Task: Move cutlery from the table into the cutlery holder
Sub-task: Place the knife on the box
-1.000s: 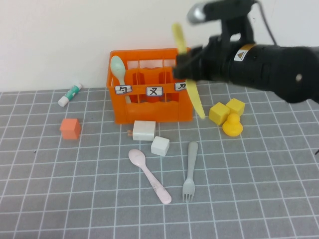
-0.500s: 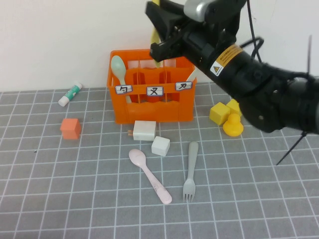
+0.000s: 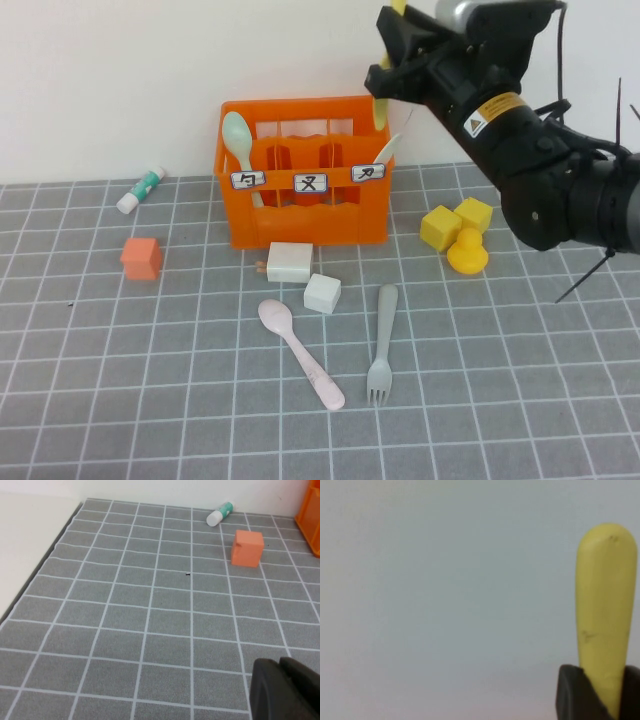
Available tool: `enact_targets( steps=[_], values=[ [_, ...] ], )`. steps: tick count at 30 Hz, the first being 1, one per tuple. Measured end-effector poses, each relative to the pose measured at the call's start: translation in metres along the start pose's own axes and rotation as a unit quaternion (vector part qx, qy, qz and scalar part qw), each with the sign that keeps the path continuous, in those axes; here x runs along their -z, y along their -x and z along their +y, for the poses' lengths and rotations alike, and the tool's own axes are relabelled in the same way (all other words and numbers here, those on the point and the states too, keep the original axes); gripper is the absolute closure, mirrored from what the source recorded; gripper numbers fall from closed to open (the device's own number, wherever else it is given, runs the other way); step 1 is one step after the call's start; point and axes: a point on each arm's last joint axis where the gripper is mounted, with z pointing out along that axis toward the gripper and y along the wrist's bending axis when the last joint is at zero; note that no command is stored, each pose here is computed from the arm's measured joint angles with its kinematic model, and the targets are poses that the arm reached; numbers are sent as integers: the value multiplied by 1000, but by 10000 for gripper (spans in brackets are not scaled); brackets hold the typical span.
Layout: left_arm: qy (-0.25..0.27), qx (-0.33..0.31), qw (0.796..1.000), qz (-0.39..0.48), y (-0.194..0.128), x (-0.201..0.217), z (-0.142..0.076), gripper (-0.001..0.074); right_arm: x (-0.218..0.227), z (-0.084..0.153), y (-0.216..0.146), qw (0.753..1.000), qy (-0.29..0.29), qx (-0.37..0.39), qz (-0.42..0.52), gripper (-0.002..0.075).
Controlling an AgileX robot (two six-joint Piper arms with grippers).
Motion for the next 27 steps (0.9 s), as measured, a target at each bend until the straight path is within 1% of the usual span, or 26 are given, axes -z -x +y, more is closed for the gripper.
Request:
enact_targets(
  steps=[6, 21, 27],
  values=[
    [0, 0, 1000, 0, 0, 0, 0, 736, -7, -8, -6, 1000, -5, 1, -10, 572],
    [0, 2, 1000, 1, 0, 0, 0, 736, -30, -16, -49, 1000, -4, 4, 3, 571],
    [0, 2, 1000, 1, 0, 0, 0, 736, -31, -14, -56, 1000, 14, 14, 13, 533]
  ],
)
